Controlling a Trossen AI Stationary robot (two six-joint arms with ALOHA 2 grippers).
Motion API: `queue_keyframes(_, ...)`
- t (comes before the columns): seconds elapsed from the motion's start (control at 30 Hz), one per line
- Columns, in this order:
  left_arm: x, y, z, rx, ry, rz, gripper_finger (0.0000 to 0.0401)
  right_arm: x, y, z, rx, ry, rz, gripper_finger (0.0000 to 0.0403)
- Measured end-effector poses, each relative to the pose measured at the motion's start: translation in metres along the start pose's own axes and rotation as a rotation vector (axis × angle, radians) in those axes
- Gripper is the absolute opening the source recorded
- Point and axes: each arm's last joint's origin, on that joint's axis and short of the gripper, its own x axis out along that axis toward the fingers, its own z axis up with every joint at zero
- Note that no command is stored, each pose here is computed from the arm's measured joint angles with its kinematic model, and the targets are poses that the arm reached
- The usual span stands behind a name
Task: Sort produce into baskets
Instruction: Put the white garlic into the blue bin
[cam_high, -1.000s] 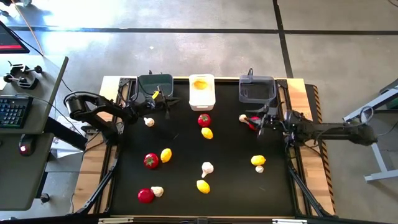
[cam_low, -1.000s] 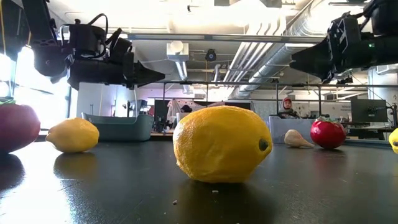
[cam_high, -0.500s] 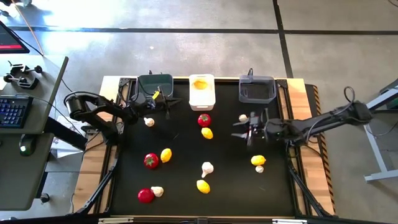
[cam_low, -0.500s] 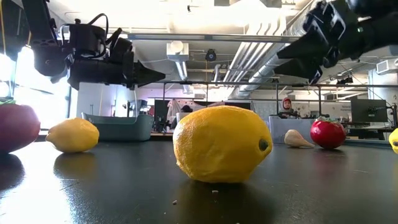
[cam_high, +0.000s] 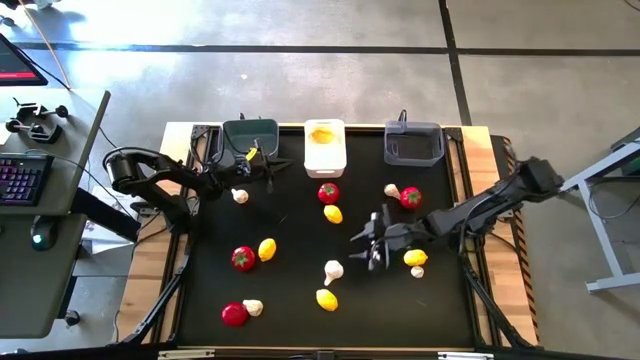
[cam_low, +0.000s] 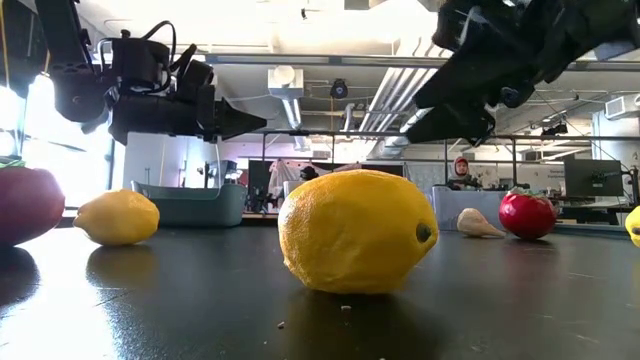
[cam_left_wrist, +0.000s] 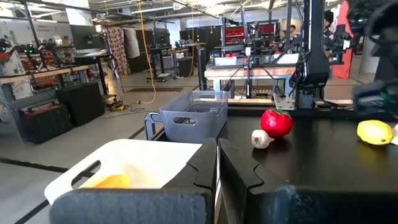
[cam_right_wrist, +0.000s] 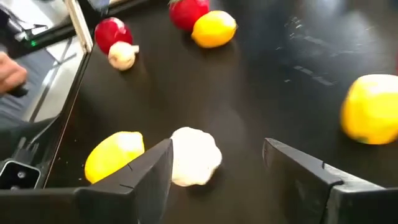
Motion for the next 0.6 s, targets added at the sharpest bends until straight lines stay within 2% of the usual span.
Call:
queue_keyframes(0.3, 0.0, 0.0, 0.0, 0.008, 0.0, 0.0, 0.0003, 0.036, 0.025, -0.004, 0.035, 0.101, 0.008, 0.0239)
queue_keyframes(0.6, 0.003, 0.001, 0.003, 0.01, -0.009, 0.001, 0.0003, 0.048, 0.03, -0.009, 0.057, 0.15, 0.047, 0.0239)
